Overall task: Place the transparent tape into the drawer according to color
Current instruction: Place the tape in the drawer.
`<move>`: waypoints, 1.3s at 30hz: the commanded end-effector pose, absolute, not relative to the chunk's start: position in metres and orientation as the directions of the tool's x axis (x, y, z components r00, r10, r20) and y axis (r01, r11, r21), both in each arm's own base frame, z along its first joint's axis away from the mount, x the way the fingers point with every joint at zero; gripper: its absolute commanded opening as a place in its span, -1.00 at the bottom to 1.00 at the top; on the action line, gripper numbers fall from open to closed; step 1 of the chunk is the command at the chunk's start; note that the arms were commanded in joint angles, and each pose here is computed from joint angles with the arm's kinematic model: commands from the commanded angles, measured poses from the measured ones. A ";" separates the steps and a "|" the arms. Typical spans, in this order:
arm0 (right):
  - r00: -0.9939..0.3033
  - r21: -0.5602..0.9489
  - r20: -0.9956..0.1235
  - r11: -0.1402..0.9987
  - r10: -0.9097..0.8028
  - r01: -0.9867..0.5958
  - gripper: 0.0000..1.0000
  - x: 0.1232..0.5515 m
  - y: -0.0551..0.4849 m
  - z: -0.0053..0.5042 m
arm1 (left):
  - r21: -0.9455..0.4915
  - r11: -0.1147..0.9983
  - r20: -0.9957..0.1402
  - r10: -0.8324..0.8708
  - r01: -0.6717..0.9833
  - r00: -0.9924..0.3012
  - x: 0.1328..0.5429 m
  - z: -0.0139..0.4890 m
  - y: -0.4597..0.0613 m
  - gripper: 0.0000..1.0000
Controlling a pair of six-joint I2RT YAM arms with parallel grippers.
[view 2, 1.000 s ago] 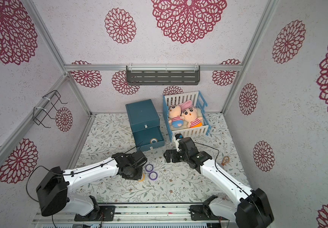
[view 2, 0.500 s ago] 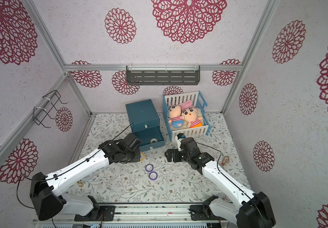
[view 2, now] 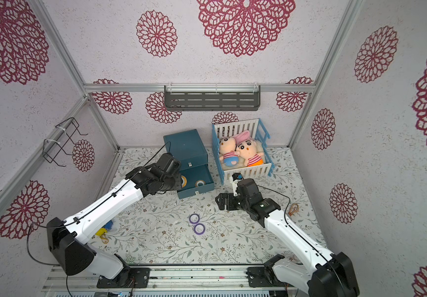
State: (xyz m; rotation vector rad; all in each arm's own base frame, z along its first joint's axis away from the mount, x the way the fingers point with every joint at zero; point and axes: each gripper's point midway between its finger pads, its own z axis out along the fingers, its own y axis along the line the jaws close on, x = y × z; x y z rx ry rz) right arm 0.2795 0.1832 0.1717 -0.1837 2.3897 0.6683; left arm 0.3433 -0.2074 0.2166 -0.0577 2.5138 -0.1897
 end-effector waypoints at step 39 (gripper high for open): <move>-0.769 0.486 -0.633 0.819 0.088 -0.306 0.98 0.284 0.190 0.182 | -0.156 0.988 -0.691 -0.093 0.022 -0.716 0.370 0.245 -0.207 0.55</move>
